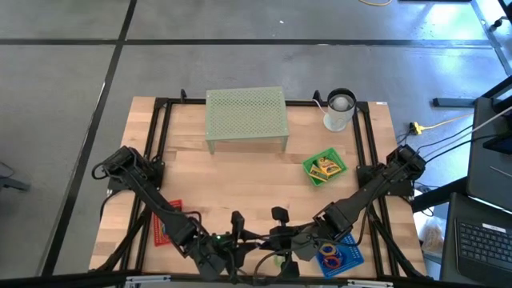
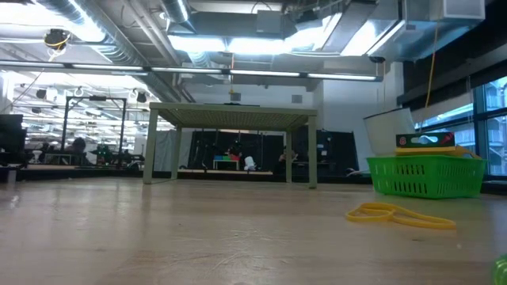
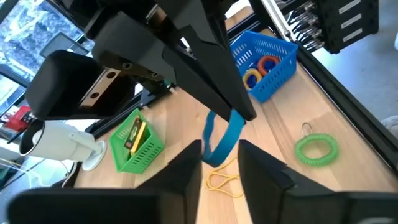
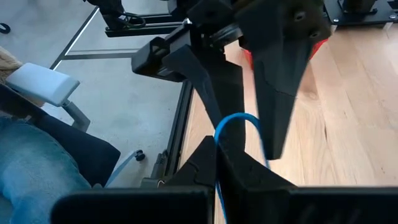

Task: Pick & Place Office Desk Supplies
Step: Put the blue rubber band into the red bin

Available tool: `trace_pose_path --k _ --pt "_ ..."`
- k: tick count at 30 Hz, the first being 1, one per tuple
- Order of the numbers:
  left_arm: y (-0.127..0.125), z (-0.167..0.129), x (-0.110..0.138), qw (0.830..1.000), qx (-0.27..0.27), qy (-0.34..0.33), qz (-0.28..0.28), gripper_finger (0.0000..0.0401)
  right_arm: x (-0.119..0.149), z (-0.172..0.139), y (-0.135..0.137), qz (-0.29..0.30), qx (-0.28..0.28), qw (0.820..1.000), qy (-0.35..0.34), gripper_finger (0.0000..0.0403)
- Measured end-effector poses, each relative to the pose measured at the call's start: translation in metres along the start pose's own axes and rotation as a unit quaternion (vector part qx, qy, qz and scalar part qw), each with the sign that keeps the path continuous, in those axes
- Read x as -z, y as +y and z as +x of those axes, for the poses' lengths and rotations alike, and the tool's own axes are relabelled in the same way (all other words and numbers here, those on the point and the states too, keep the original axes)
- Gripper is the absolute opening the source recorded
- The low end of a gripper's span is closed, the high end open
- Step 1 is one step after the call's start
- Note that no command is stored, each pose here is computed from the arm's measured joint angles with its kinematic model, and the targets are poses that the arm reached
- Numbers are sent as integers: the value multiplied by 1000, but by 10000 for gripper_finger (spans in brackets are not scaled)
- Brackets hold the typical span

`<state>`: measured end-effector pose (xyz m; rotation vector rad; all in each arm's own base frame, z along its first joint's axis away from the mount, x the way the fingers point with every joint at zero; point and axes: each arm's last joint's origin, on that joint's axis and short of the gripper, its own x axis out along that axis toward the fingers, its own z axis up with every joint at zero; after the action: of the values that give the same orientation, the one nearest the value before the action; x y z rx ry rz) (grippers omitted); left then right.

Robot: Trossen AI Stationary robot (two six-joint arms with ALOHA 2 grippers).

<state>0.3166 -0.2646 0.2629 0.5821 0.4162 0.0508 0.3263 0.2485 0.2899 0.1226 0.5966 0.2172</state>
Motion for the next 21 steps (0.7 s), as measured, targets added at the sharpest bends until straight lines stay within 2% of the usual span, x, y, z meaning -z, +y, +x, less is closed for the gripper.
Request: trace_pose_path --k 8,16,21 --pt "0 0 0 1000 0 0 0 8 0 0 0 0 0 1000 0 5" --pt "0 0 0 1000 0 0 0 2 0 0 0 14 1 1000 0 8" --pt "0 0 0 1000 0 0 0 2 1 0 0 27 3 1000 3 45"
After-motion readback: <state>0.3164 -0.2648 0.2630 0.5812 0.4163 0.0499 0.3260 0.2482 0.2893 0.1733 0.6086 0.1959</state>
